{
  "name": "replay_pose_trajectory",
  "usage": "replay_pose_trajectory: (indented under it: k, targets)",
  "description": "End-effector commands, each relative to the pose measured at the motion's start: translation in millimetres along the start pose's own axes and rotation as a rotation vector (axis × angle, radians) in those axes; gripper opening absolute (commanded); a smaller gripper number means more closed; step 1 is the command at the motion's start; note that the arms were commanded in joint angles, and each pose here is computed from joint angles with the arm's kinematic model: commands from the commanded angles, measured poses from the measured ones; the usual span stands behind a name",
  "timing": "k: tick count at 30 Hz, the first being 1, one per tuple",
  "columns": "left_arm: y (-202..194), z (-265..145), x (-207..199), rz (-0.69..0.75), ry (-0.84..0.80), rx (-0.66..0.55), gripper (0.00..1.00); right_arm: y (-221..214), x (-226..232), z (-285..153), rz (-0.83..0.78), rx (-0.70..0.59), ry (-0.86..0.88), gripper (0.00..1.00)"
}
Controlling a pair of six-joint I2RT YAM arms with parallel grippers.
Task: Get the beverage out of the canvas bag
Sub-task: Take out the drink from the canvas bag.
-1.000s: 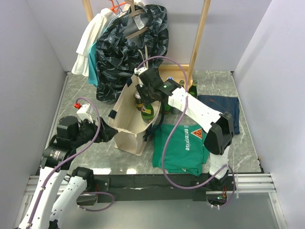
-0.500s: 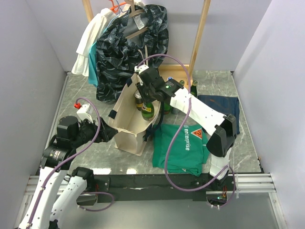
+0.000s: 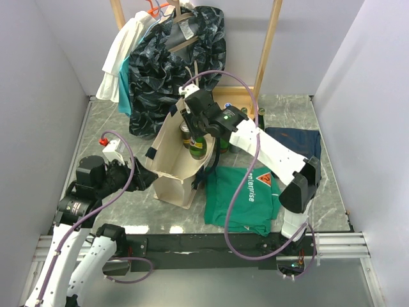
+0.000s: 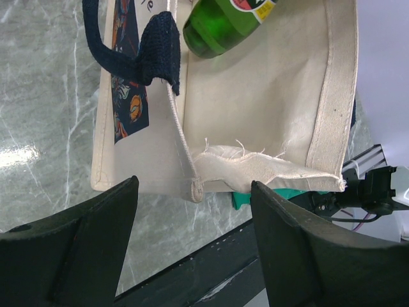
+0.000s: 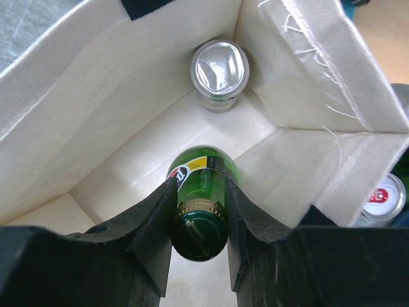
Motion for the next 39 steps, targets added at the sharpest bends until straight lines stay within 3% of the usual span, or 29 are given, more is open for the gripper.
replay_pose_trajectory:
  k: [1,24,39]
  targets:
    - [3,-2,0,0.009,0.003,-0.025,0.77,82,-17,-81,0.06,-0.316,-0.023,0.0]
    - [3,-1,0,0.007,0.005,-0.02,0.77,111,-25,-147,0.083,-0.5,-0.036,0.0]
    - [3,-1,1,0.005,0.007,-0.021,0.76,127,-33,-168,0.106,-0.594,-0.057,0.0]
Point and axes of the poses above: each gripper's point midway between its finger pads, its own z axis out along the fingers, its own x axis along the line the jaws close on, y = z × x, the point moved 1 cm from there along -z, back along the fingers, and after that the axes turned 6 degrees about -z, right-handed, at the moved point
